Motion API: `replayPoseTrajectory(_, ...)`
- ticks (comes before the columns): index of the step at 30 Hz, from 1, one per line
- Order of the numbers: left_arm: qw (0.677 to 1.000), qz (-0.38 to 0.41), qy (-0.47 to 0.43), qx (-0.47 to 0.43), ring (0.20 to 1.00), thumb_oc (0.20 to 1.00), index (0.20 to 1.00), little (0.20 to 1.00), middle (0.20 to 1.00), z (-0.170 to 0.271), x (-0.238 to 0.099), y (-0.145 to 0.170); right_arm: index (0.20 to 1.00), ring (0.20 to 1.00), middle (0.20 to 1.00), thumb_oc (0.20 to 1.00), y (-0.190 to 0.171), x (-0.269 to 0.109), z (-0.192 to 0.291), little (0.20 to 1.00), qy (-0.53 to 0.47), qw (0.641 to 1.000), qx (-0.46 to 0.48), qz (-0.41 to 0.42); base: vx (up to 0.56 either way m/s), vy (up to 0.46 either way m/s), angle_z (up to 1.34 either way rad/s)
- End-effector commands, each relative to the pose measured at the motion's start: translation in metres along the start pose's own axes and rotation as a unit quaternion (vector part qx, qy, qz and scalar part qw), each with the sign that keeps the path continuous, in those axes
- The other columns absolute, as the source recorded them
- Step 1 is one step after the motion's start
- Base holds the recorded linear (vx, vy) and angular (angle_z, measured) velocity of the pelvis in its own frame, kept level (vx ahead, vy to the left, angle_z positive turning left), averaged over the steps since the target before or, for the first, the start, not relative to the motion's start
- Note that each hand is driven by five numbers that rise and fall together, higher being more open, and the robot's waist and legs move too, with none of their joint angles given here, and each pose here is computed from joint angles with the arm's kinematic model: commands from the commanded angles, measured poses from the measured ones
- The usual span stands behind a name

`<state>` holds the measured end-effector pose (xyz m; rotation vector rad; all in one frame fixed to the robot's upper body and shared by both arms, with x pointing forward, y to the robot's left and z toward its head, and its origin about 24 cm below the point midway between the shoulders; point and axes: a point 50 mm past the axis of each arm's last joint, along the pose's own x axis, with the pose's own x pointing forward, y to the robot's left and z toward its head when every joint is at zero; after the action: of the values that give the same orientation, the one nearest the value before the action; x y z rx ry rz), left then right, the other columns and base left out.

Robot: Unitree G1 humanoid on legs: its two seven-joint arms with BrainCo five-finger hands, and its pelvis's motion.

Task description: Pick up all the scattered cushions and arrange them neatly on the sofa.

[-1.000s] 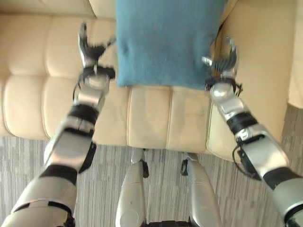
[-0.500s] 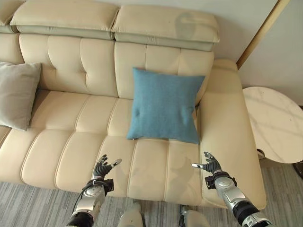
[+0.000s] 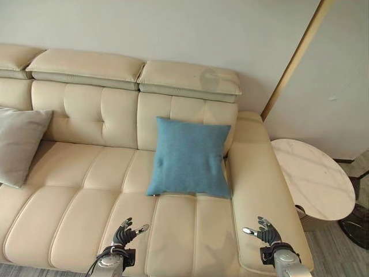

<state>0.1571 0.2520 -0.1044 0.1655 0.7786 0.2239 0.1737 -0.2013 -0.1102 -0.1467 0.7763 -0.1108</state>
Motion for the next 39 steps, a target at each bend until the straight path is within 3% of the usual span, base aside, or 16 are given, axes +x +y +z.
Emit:
replayPoseTrajectory(1, 0.998, 0.004, -0.063, 0.016, 1.0, 1.0, 1.0, 1.0, 1.0, 0.039, 0.012, 0.005, 1.0, 1.0, 1.0, 1.0, -0.008, 0.011, 0.047, 1.0, -0.077, 0.997, 0.007, -0.009, -0.21, 0.054, -0.17)
replayPoseTrajectory(20, 0.996, -0.019, -0.058, -0.06, 1.0, 1.0, 1.0, 1.0, 1.0, 0.039, 0.011, -0.014, 1.0, 1.0, 1.0, 1.0, -0.011, 0.01, 0.056, 1.0, -0.094, 0.995, -0.007, -0.005, -0.24, -0.106, -0.13)
replayPoseTrajectory(39, 0.999, -0.035, -0.019, -0.019, 1.0, 1.0, 1.0, 1.0, 1.0, 0.017, 0.007, -0.025, 1.0, 1.0, 1.0, 1.0, -0.001, 0.011, 0.045, 1.0, -0.067, 0.998, -0.009, 0.015, -0.02, 0.099, 0.21)
